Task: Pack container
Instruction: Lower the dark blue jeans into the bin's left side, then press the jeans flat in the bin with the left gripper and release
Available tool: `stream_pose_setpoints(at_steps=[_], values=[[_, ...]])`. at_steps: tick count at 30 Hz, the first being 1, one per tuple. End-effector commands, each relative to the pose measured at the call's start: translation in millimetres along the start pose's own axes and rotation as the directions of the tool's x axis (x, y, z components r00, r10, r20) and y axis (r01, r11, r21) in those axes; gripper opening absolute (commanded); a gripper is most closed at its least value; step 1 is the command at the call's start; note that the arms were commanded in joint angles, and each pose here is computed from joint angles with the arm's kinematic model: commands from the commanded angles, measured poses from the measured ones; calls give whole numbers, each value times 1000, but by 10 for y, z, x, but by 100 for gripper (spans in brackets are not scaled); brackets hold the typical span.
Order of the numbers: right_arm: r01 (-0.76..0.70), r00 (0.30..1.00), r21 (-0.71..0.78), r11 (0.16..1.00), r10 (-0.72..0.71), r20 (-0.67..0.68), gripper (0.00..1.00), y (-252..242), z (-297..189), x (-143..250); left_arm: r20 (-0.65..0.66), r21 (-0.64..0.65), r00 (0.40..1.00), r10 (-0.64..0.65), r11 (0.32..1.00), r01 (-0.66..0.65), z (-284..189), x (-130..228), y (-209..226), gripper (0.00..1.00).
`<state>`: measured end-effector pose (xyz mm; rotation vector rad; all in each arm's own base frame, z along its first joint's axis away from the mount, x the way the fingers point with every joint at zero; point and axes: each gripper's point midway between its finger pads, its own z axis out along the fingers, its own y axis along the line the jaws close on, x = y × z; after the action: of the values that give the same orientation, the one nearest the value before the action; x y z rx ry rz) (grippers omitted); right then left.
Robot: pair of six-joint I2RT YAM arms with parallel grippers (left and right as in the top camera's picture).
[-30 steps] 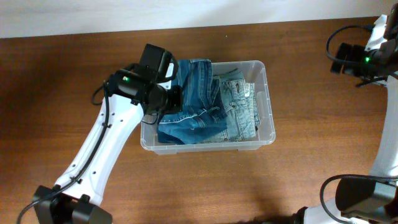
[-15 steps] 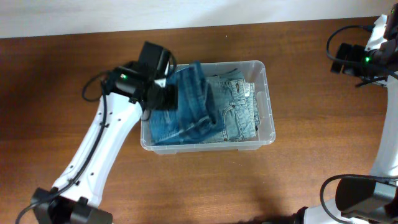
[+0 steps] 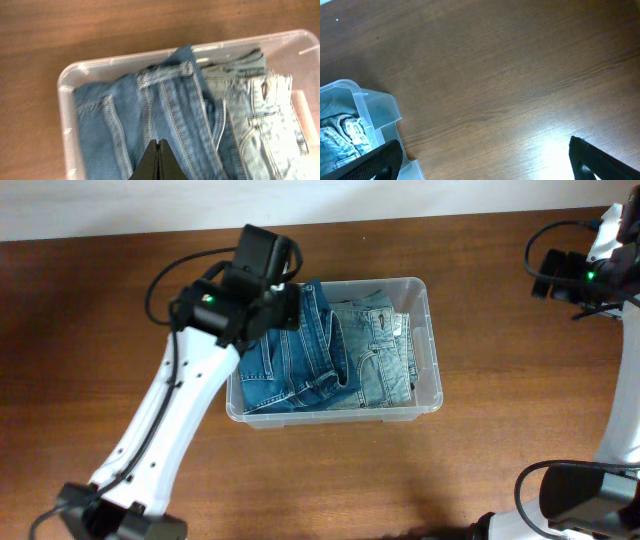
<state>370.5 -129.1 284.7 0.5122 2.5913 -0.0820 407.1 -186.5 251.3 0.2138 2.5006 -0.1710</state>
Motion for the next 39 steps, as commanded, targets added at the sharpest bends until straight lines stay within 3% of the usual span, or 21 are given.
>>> stream_pose_setpoints(at_steps=[1,8,15,20,29,34,39], values=[[-7,1000,5,1000,7,5,99,-10,-7,-20,-20,-9,1000,21,1000,-21,303,-1,-77,0],[-7,1000,5,1000,7,5,99,-10,-7,-20,-129,-36,992,15,999,-19,1035,234,-116,1],[-7,1000,5,1000,7,5,99,-10,-7,-20,-295,-2,955,25,1000,-26,1781,736,-201,0],[-7,1000,5,1000,7,5,99,-10,-7,-20,-254,27,967,22,1000,-16,1628,551,-266,1],[-7,1000,5,1000,7,5,99,-10,-7,-20,-75,133,997,34,991,-24,721,3,-539,0],[-7,1000,5,1000,7,5,99,-10,-7,-20,-91,166,992,90,983,-74,620,146,-813,1],[-7,1000,5,1000,7,5,99,-10,-7,-20,-211,159,967,146,981,-114,765,546,-935,1]])
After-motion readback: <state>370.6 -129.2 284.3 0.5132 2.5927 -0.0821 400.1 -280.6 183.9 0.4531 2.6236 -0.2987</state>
